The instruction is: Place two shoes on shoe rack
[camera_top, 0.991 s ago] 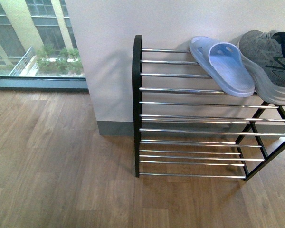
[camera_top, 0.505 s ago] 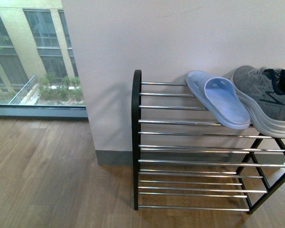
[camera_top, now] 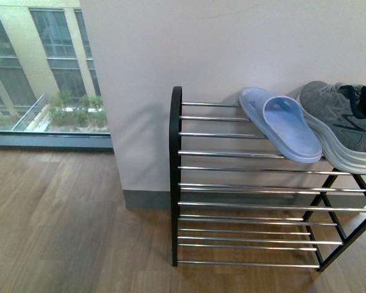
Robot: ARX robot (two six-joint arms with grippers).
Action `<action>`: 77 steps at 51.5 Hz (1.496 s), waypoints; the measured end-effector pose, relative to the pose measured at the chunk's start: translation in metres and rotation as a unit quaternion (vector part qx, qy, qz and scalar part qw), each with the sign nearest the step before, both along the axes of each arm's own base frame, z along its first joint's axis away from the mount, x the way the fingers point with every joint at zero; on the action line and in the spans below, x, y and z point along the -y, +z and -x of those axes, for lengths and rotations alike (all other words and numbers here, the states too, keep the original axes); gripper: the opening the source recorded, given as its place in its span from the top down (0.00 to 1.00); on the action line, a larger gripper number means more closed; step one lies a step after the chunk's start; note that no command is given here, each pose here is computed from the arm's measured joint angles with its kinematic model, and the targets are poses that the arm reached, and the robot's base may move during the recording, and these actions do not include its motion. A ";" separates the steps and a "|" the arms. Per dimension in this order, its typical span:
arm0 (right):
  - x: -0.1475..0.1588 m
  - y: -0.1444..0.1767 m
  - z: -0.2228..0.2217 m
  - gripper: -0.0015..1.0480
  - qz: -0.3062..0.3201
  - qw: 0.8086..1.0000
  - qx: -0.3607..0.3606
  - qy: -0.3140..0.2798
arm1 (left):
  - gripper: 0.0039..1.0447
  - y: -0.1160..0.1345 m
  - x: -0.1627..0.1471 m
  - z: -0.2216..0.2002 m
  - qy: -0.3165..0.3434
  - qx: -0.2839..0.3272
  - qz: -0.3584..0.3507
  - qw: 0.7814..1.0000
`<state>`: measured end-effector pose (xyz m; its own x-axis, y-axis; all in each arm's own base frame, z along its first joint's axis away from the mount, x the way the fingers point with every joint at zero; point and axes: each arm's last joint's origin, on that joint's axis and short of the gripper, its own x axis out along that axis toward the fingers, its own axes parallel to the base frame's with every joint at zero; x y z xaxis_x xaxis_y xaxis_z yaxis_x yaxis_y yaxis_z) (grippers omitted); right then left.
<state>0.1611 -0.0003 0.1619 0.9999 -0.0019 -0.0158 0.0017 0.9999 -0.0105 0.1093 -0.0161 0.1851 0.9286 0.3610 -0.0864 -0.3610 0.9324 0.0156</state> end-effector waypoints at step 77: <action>0.000 0.008 0.064 0.98 0.000 1.000 0.016 0.000 | 0.98 0.000 0.000 0.000 0.000 0.000 0.000 1.000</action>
<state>0.0969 -0.0002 0.1699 0.9999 -0.0019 0.0158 0.0021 0.9999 -0.0105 0.1093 -0.0161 0.1851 0.9286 0.3610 -0.0864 -0.3610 0.9324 0.0156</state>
